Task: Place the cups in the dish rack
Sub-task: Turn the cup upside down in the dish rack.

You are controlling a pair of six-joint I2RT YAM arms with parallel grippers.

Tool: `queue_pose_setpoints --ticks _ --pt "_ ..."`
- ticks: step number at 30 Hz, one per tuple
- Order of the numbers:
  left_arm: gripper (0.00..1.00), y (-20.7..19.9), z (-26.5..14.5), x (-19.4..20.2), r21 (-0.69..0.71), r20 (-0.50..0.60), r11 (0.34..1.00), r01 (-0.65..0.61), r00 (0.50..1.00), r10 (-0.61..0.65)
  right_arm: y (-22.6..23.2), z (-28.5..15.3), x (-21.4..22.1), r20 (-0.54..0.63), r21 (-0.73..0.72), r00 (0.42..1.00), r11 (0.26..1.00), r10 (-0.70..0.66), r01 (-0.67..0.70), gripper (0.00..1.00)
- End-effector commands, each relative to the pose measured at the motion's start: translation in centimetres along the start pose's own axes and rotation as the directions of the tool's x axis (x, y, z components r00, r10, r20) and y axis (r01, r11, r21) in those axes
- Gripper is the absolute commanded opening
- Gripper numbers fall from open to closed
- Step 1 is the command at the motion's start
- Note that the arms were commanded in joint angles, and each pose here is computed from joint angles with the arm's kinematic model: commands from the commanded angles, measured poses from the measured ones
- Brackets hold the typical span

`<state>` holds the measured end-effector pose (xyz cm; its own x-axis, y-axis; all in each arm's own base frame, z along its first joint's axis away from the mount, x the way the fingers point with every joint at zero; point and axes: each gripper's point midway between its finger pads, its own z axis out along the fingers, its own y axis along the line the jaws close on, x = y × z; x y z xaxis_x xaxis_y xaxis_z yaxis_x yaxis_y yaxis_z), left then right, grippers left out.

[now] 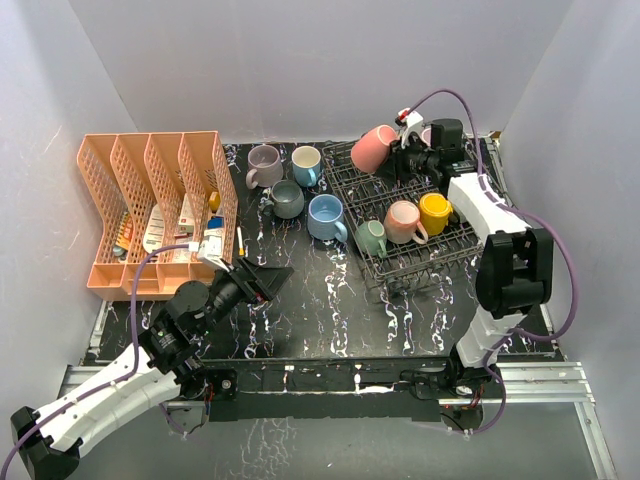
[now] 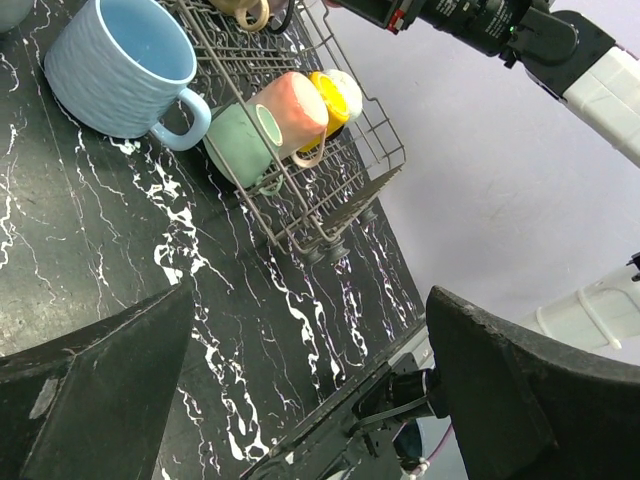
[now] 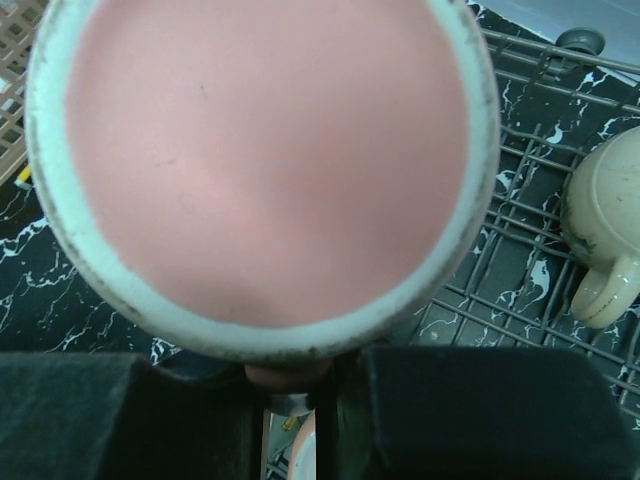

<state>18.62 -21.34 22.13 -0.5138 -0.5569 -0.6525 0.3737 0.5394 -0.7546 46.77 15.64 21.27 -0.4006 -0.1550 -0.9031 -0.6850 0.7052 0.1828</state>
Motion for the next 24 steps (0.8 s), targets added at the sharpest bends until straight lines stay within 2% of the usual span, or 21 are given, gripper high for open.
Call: queue_pose_setpoints --ticks 1,15,24 --pt "0.97 0.2 -0.2 -0.3 -0.009 0.013 1.000 0.005 1.000 -0.005 -1.1 -0.7 -6.7 0.150 0.064 0.978 0.988 -0.148 0.140 0.08" --pt "0.97 0.4 -0.2 -0.4 -0.020 0.021 1.000 0.015 1.000 -0.014 -4.6 3.5 -5.5 0.097 0.154 0.986 0.981 -0.134 0.118 0.08" --pt "0.97 -0.2 -0.2 -0.7 0.006 0.039 0.999 0.040 0.998 -0.040 -7.2 6.8 -4.2 0.079 0.227 0.996 0.973 -0.051 0.032 0.08"
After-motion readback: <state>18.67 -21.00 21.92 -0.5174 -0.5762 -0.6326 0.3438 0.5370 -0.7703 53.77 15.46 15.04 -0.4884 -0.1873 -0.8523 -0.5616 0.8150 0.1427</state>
